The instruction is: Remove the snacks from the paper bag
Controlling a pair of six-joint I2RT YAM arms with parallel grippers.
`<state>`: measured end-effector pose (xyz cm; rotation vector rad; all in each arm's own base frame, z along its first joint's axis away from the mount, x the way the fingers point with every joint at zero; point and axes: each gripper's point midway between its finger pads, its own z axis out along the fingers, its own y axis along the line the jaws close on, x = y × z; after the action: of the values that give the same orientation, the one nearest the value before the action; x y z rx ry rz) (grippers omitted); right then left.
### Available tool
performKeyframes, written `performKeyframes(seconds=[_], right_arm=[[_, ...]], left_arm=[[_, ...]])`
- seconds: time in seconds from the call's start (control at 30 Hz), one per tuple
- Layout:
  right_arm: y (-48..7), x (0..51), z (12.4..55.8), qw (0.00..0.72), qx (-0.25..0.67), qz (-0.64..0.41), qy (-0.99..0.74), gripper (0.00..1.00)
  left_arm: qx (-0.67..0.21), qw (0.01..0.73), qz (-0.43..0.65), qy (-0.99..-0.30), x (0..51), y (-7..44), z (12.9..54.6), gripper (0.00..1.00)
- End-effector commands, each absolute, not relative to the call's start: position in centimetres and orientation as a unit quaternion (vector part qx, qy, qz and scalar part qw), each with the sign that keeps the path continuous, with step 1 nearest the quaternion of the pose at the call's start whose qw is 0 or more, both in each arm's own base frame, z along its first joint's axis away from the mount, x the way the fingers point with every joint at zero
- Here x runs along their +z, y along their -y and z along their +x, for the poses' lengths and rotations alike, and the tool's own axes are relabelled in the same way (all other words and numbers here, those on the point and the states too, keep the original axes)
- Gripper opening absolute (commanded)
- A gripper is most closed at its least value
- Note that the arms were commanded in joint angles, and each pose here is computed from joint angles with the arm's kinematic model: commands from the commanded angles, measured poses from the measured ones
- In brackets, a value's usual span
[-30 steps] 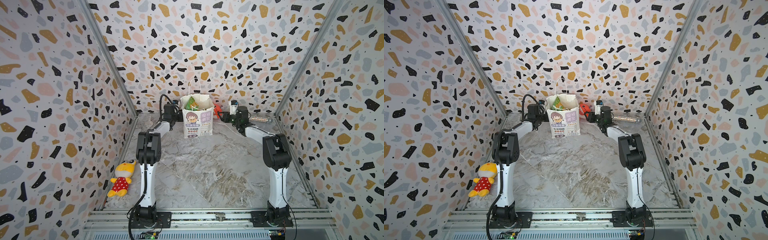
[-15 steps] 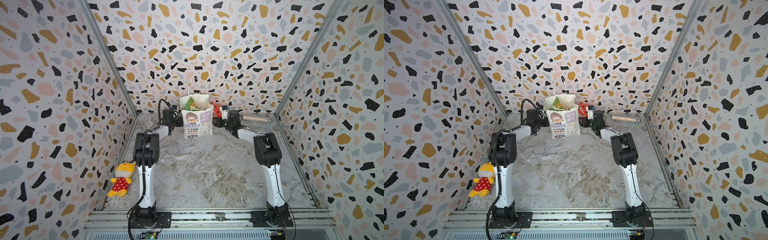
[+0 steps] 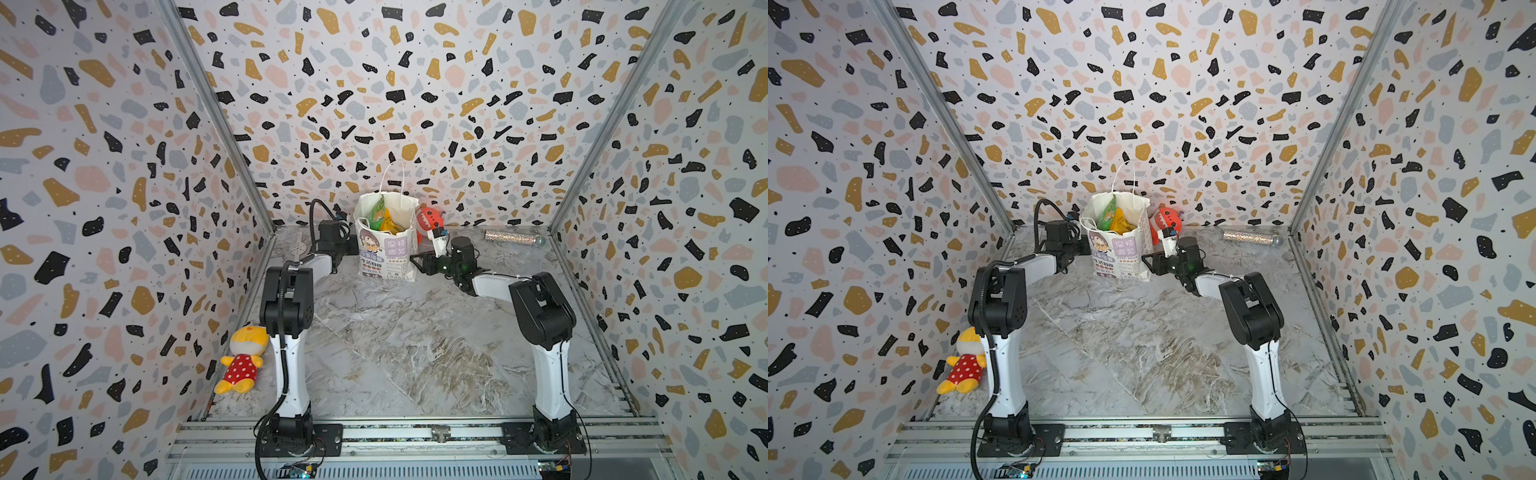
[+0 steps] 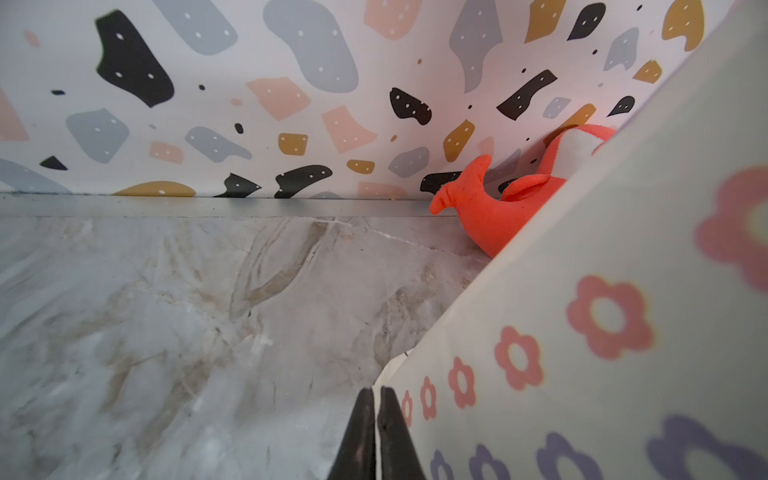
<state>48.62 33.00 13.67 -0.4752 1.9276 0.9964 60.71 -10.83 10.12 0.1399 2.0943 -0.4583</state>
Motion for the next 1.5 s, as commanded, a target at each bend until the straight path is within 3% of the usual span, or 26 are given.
performKeyframes(seconds=[0.0,0.33,0.57,0.97,1.23,1.43,1.47], right_arm=[[-32.1,20.2,47.8,0.511,0.405,-0.171,-0.739,0.53],[-23.0,25.4,47.6,0.576,0.348,-0.075,-0.736,0.54],[-18.0,26.1,49.8,0.583,0.318,-0.047,-0.747,0.56],[-18.3,25.9,53.4,0.545,0.291,-0.076,-0.783,0.62],[-18.4,27.2,53.4,0.549,0.291,-0.085,-0.779,0.67],[-17.1,28.5,52.1,0.553,0.278,-0.078,-0.782,0.70],[-16.8,28.8,51.7,0.554,0.279,-0.075,-0.781,0.70]], left_arm=[[-0.206,0.497,0.097,-0.837,12.8,13.3,59.7,0.07],[-0.225,0.486,0.138,-0.833,12.4,17.8,56.6,0.08],[-0.213,0.507,0.113,-0.828,13.3,17.3,56.8,0.08],[-0.209,0.490,0.127,-0.837,11.9,19.9,58.6,0.08],[-0.220,0.492,0.150,-0.829,13.6,22.8,59.3,0.08],[-0.187,0.530,0.121,-0.818,18.1,20.2,58.0,0.15],[-0.184,0.537,0.115,-0.815,19.2,19.4,57.5,0.21]])
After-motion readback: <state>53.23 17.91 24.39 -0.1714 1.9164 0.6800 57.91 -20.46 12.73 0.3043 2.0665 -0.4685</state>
